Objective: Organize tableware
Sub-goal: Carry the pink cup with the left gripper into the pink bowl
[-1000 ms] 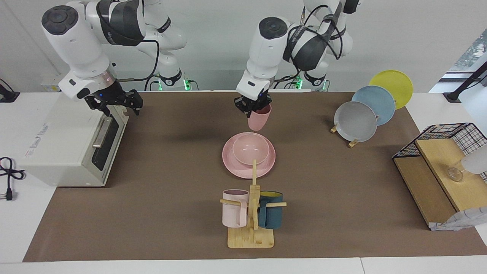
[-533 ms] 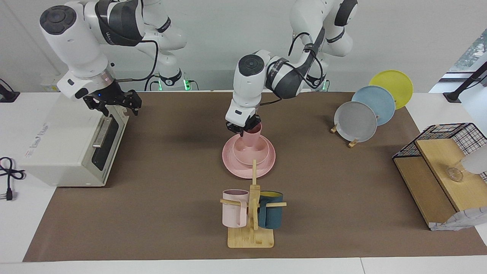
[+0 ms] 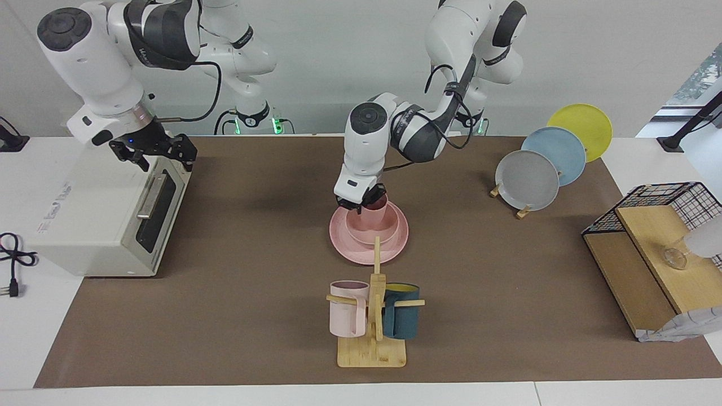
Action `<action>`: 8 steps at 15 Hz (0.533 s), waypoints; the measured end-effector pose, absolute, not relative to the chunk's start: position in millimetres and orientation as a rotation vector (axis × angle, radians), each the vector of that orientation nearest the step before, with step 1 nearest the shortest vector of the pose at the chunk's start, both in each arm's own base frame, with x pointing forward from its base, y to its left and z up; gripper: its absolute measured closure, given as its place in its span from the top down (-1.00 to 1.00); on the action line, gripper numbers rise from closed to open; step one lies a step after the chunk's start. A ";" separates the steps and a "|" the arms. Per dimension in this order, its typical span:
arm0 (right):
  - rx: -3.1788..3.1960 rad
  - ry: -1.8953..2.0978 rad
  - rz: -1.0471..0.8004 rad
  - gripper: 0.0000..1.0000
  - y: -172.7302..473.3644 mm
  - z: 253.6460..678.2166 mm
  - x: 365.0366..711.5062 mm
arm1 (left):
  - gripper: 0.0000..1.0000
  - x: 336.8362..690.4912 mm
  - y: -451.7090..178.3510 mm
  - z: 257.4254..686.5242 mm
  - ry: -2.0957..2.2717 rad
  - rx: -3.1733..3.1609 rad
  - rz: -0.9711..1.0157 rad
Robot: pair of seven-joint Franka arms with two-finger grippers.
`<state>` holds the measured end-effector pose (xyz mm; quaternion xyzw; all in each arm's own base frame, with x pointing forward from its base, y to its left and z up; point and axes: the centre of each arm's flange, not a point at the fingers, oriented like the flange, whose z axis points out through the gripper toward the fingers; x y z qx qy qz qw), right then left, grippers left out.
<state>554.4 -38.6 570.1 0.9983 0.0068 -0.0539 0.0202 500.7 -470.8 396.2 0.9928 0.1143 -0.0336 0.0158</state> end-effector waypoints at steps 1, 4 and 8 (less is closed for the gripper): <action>3.097 0.037 -0.168 1.00 -39.9 570.1 554.3 | -0.90 501.5 -470.7 393.9 0.355 3.090 -0.101; 3.098 0.059 -0.168 1.00 -40.6 570.3 554.3 | -0.90 502.8 -470.2 385.9 0.347 3.098 -0.081; 3.099 0.067 -0.155 1.00 -37.9 578.5 552.0 | -0.68 504.4 -468.8 384.4 0.348 3.101 -0.069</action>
